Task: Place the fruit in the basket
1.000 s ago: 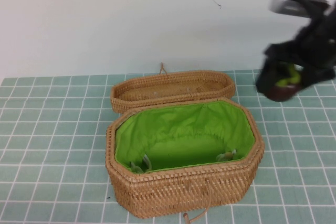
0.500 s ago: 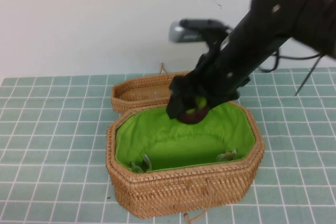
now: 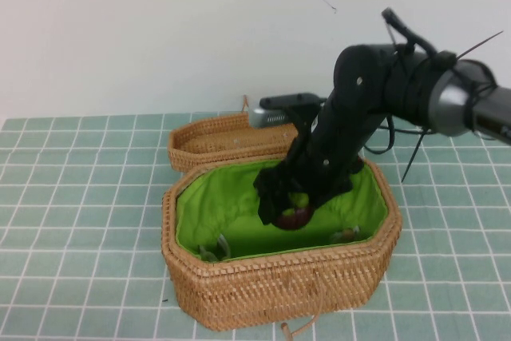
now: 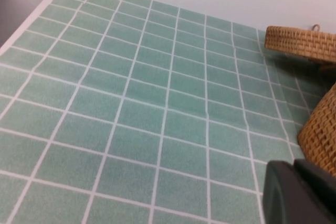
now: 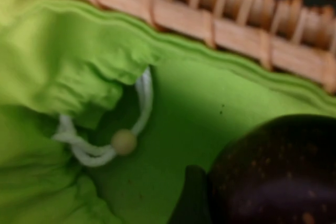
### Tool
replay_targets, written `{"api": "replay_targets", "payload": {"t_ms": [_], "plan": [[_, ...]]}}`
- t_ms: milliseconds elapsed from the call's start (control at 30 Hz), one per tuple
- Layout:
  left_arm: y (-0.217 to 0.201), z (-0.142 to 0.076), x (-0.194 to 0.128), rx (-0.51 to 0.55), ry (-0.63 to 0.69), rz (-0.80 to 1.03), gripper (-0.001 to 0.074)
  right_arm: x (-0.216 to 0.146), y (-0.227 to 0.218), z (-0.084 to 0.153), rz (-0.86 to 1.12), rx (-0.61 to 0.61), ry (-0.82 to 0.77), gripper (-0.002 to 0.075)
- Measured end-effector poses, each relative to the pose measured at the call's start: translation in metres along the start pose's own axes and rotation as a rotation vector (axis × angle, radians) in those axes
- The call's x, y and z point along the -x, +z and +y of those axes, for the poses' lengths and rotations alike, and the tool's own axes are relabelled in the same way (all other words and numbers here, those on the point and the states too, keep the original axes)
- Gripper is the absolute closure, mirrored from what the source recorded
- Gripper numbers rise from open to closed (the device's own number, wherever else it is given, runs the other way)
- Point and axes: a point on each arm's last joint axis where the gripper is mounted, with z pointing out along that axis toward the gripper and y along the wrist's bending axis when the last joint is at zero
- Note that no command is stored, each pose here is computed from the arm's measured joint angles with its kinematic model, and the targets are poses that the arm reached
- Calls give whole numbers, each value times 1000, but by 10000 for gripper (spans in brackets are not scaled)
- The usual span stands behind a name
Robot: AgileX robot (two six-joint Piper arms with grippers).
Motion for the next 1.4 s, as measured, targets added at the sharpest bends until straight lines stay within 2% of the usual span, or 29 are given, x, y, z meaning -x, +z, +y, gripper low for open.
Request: {"api": "replay_targets", "payload": {"t_ms": [233, 533, 833, 900, 1000, 1067, 1233, 1400], "plan": [[0, 0, 0, 0, 0, 0, 735, -2, 9, -3, 30, -8, 0, 175], [0, 0, 0, 0, 0, 0, 735, -4, 8, -1, 53, 12, 0, 17], [0, 0, 0, 0, 0, 0, 735, -6, 3, 1, 96, 19, 2, 36], [0, 0, 0, 0, 0, 0, 735, -3, -4, 3, 106, 20, -15, 76], [0, 0, 0, 0, 0, 0, 735, 5, -23, 6, 106, -12, -59, 198], [0, 0, 0, 0, 0, 0, 735, 11, -46, 10, 82, -33, -90, 326], [0, 0, 0, 0, 0, 0, 735, 19, -112, 24, -22, -77, -150, 731], [0, 0, 0, 0, 0, 0, 734, 6, -190, 31, -191, -188, -205, 727]]}}
